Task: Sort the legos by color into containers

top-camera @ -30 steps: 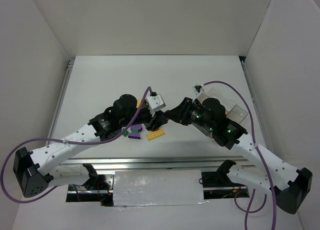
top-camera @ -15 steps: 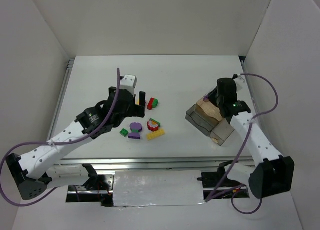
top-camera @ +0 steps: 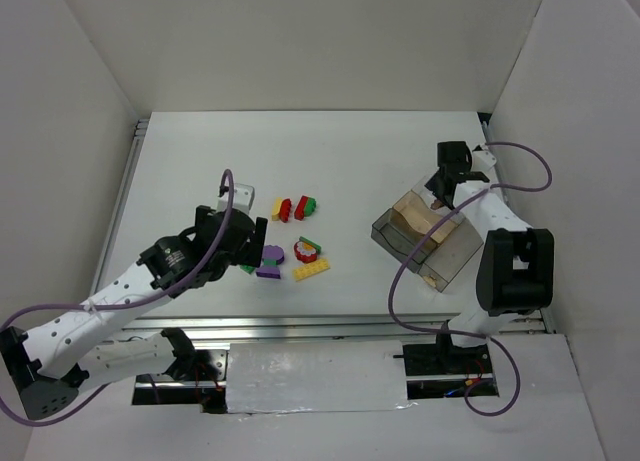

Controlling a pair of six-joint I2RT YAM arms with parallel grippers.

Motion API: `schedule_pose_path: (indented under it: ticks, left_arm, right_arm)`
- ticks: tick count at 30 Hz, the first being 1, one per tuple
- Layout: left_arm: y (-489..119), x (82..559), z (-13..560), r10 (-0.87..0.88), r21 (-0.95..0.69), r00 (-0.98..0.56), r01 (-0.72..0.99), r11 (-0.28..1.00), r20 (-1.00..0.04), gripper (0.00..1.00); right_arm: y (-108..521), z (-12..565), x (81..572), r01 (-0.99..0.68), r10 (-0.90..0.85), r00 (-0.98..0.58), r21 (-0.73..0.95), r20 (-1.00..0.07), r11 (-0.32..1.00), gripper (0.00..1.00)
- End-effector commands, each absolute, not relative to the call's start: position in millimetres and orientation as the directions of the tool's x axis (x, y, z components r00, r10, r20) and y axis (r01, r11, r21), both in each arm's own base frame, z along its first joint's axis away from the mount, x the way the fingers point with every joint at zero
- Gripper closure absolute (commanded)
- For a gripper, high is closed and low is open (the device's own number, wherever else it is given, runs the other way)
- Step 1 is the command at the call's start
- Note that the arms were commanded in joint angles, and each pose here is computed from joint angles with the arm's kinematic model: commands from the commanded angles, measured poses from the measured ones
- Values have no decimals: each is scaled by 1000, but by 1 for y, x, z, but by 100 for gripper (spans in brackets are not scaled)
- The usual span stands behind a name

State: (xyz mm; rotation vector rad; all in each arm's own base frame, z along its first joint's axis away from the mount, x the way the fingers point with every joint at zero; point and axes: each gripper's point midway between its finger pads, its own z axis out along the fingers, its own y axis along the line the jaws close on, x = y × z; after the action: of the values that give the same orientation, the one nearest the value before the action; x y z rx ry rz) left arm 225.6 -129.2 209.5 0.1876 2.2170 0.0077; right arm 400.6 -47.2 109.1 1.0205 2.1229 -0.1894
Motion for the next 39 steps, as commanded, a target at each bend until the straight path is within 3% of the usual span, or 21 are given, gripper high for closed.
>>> schedule_pose_path:
  ticks: [1,3,9,12,16,21,27,29,39]
  left_arm:
    - [-124,226,215,95,48,-580,95,994,-809,0]
    - [-123,226,219,80,37,-571,87,996,-817,1]
    - [-111,225,226,39,26,-545,33,999,-838,1]
    - [-96,224,232,-21,15,-529,-64,998,-849,0]
    - [-69,220,243,-116,-7,-474,-226,974,-873,1]
    - [-63,209,245,-132,-38,-479,-201,979,-868,1]
    - [-56,203,248,-180,-113,-417,-180,977,-891,1]
    - [-55,203,251,-195,-134,-398,-176,975,-896,1]
    - [-67,207,241,-144,-95,-447,-131,987,-883,0]
  right_arm:
    - [-51,141,416,699,582,-335,218,-741,680,18]
    - [-52,145,418,699,577,-338,212,-743,683,0]
    - [-39,177,420,642,570,-337,260,-749,721,0]
    - [21,201,416,457,504,-391,313,-770,832,0]
    - [162,203,377,101,360,-552,368,-752,924,0]
    - [263,175,322,-104,210,-671,371,-711,923,0]
    - [344,150,280,-71,180,-709,322,-682,944,0]
    - [351,127,276,-11,182,-727,276,-662,961,0]
    - [406,96,256,-64,148,-782,315,-605,947,8]
